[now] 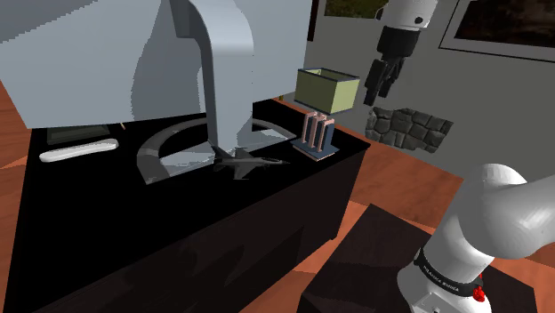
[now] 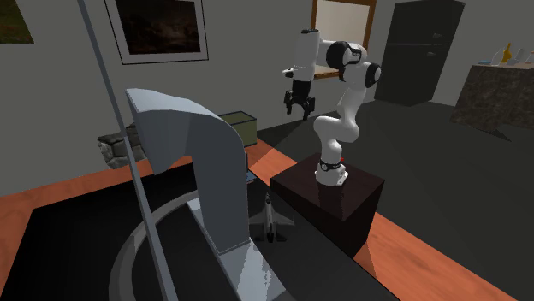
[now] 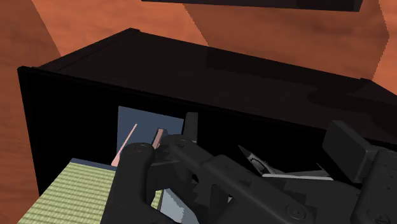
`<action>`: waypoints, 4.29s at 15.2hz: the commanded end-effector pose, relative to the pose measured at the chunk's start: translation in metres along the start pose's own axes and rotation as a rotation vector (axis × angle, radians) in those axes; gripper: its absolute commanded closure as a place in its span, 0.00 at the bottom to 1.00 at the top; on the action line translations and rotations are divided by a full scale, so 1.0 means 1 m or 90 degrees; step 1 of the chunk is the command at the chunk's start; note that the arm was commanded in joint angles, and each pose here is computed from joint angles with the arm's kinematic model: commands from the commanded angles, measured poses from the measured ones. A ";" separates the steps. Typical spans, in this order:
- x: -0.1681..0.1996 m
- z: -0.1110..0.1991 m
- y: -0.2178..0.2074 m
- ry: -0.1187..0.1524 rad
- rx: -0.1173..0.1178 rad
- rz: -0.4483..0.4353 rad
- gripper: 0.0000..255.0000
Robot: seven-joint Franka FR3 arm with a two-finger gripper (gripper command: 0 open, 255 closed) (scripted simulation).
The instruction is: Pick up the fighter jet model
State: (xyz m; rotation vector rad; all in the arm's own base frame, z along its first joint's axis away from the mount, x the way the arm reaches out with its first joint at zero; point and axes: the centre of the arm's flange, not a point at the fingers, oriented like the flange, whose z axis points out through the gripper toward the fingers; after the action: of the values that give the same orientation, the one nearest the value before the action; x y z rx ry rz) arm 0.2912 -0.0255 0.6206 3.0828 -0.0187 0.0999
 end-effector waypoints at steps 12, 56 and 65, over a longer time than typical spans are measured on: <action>0.094 0.099 -0.023 0.038 0.004 -0.169 0.00; 0.240 0.262 -0.119 0.101 0.010 -0.455 1.00; 0.243 0.214 -0.116 0.101 0.010 -0.455 1.00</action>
State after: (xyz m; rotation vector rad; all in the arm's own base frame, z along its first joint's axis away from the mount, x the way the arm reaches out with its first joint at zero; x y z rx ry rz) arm 0.5494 0.0747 0.4100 2.8737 1.0660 0.3022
